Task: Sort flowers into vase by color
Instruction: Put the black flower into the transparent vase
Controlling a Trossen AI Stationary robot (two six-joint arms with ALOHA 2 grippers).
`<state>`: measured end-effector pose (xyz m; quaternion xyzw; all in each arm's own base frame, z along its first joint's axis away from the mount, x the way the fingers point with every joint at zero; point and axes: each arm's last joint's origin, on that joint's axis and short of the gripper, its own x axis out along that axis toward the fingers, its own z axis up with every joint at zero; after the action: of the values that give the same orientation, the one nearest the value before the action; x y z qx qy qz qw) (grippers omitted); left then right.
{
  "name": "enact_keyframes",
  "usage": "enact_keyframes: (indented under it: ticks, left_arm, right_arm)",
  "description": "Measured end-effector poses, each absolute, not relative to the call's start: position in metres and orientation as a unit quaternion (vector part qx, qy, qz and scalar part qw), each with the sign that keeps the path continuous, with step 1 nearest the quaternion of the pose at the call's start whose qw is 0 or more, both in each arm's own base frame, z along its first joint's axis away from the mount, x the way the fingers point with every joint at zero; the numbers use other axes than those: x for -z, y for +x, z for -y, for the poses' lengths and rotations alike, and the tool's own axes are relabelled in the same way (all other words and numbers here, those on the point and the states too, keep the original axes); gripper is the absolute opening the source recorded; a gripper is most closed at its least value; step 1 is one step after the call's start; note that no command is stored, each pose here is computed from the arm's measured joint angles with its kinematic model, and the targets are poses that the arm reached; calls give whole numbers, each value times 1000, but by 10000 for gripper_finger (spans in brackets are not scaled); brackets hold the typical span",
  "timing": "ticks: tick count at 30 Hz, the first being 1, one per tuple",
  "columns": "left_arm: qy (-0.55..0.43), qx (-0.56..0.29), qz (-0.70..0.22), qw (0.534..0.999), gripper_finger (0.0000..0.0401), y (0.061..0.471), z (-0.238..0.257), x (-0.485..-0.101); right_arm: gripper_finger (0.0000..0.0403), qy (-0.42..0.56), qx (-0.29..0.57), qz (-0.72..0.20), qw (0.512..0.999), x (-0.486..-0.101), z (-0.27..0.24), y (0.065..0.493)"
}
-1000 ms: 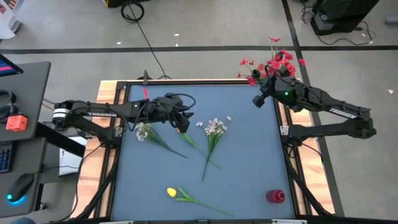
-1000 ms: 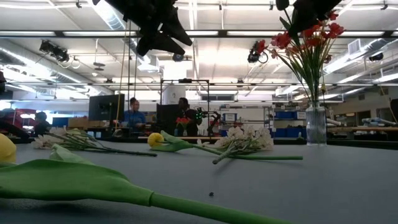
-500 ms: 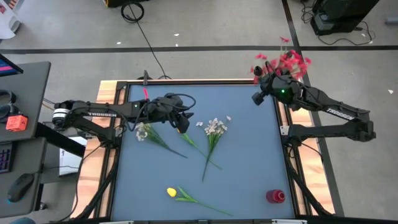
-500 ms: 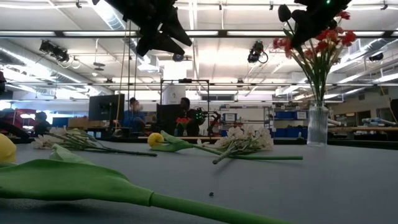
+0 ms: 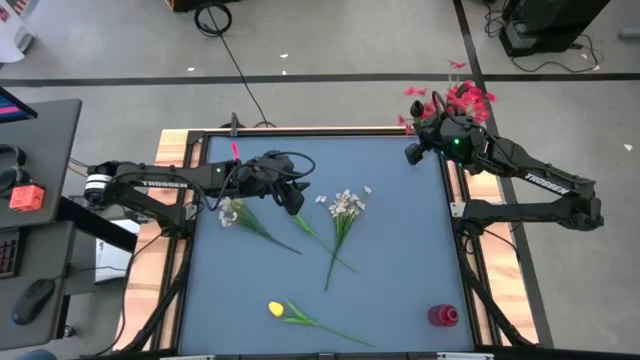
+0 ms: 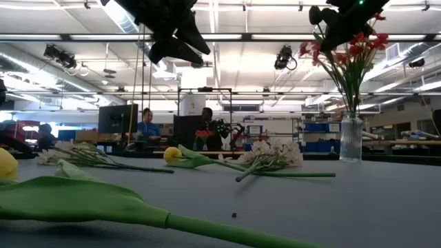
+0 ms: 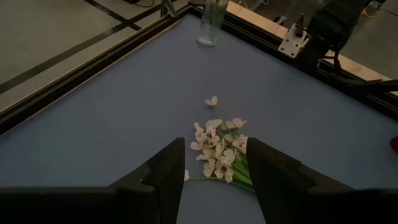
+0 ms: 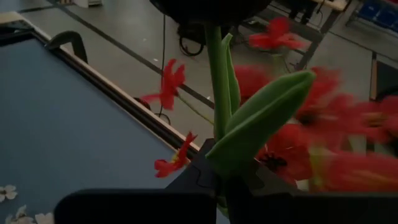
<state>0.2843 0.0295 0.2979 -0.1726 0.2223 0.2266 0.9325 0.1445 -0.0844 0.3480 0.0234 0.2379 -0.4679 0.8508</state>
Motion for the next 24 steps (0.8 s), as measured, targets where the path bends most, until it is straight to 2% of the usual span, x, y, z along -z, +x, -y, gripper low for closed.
enact_keyframes:
  ticks: [24]
  left_arm:
    - [-175,-233,-220,931,176,284,-30,-298]
  right_arm:
    - [14,58,478,-216,850,-349,90,143]
